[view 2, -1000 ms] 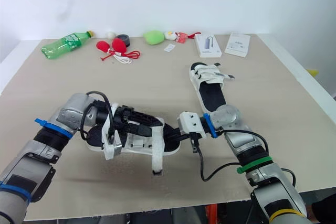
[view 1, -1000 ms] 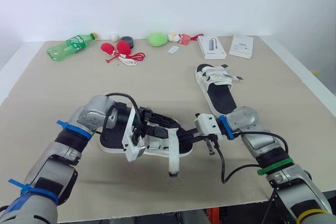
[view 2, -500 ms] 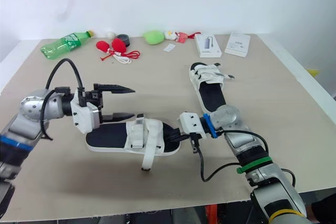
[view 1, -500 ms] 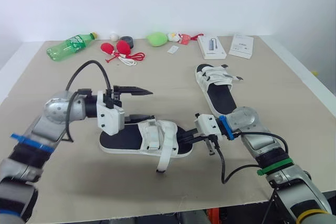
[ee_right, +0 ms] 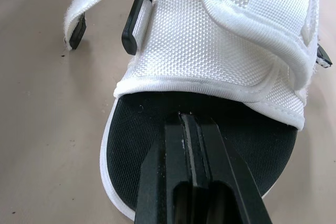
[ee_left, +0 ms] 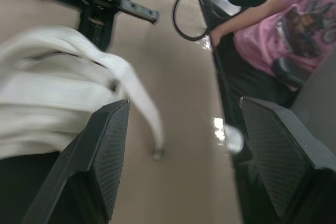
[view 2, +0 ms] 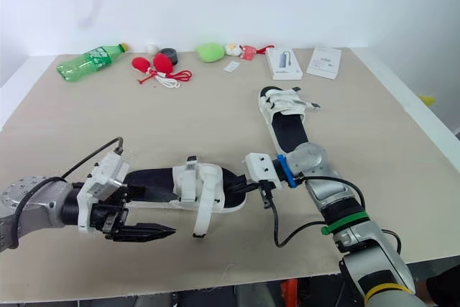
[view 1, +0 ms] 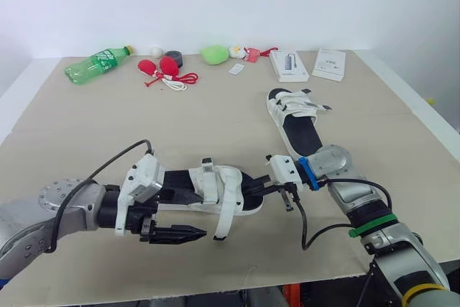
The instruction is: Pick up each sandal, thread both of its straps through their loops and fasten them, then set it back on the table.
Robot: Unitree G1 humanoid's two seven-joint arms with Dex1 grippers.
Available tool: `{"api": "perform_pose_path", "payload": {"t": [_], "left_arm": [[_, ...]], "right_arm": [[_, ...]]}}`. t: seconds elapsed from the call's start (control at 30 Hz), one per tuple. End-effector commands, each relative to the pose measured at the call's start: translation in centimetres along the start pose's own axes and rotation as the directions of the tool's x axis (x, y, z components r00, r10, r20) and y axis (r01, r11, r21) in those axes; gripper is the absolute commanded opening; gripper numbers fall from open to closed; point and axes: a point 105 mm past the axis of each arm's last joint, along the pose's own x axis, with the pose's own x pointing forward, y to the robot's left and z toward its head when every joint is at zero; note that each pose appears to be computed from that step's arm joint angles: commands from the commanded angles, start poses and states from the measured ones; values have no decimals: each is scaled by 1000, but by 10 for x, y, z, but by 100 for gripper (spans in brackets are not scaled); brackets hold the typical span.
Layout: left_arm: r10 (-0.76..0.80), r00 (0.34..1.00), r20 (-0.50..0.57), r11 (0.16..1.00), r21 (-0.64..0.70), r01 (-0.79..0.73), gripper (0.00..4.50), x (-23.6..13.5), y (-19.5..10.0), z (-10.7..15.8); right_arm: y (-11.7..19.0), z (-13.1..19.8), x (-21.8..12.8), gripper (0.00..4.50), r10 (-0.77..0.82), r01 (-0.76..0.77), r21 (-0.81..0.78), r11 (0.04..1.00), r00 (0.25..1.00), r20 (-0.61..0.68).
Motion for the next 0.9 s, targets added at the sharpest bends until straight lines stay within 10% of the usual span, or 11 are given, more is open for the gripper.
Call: {"api": "perform_pose_path", "payload": {"t": [0.03, 0.53, 0.83, 0.9], "left_arm": [[32, 999, -37, 999, 4, -32, 344, 14, -2, -15], [44, 996, -82, 998, -36, -47, 344, 58, 23, -39], [-4, 998, -57, 997, -72, 0, 5, 59, 24, -39], [-18, 998, -56, 996, -88, 13, 5, 56, 22, -39]], "right_arm": [[15, -21, 2, 0, 54, -49, 66, 997, 995, -80], [18, -24, 0, 0, 46, -39, 79, 996, 995, -89], [19, -24, -2, 0, 36, -28, 82, 996, 995, -93], [19, -24, -2, 0, 36, -28, 82, 996, 995, -95]]}}
